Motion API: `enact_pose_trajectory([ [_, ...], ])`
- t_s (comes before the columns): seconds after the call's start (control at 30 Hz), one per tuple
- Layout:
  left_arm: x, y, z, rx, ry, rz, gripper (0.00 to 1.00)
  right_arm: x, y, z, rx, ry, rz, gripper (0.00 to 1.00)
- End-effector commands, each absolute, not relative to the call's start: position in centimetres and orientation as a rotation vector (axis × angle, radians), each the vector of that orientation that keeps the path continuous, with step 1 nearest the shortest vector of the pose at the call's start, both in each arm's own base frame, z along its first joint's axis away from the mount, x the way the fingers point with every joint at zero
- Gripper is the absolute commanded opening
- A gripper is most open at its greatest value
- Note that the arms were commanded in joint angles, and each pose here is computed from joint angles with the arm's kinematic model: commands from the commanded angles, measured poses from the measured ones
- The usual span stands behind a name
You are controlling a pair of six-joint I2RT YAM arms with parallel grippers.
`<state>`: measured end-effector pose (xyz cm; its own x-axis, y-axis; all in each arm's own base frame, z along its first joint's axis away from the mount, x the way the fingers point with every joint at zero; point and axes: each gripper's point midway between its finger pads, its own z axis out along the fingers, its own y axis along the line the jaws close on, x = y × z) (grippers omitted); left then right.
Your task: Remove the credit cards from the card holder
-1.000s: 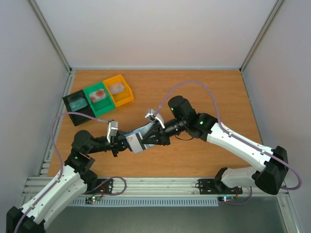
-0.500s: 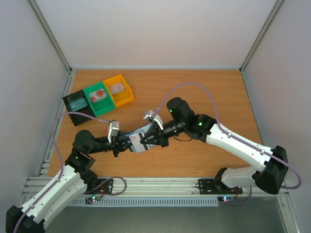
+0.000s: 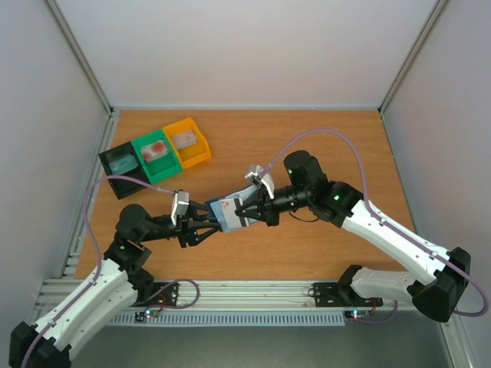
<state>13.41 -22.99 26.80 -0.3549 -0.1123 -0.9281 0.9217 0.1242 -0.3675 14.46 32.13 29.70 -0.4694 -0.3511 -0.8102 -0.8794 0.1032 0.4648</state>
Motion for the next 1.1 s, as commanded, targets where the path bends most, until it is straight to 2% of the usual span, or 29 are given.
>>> enact_pose_trajectory([
  [0.0,12.8,-23.2,28.1,0.882,1.386,-1.405,0.50,14.6,32.4,30.1,-1.201,1.862,1.375,0.01],
  [0.17,13.3,-23.4,27.9,0.851,1.410,-1.403,0.24,14.5,33.3,29.8,-1.230,1.866,1.435,0.01],
  [0.27,13.3,-23.4,27.9,0.847,1.411,-1.399,0.03,14.2,33.4,29.7,-1.245,1.864,1.452,0.01],
  [0.3,13.3,-23.4,27.9,0.845,1.414,-1.396,0.01,14.2,33.3,29.6,-1.249,1.865,1.451,0.01],
  [0.37,13.3,-23.4,27.8,0.843,1.416,-1.392,0.00,13.9,33.2,29.7,-1.259,1.854,1.454,0.04],
  [0.5,13.5,-23.3,27.6,0.831,1.422,-1.387,0.00,13.1,32.5,29.8,-1.289,1.840,1.472,0.20],
  [0.6,13.4,-23.3,27.6,0.830,1.421,-1.386,0.00,13.6,31.8,29.6,-1.264,1.860,1.460,0.23],
  [0.73,13.4,-23.2,27.6,0.830,1.418,-1.383,0.00,13.9,31.0,29.6,-1.234,1.865,1.464,0.20],
  [0.93,13.3,-23.2,27.6,0.836,1.418,-1.384,0.00,13.7,30.8,29.8,-1.233,1.853,1.496,0.06],
  [1.07,13.3,-23.3,27.5,0.838,1.422,-1.387,0.00,13.9,31.1,29.8,-1.227,1.848,1.504,0.06],
])
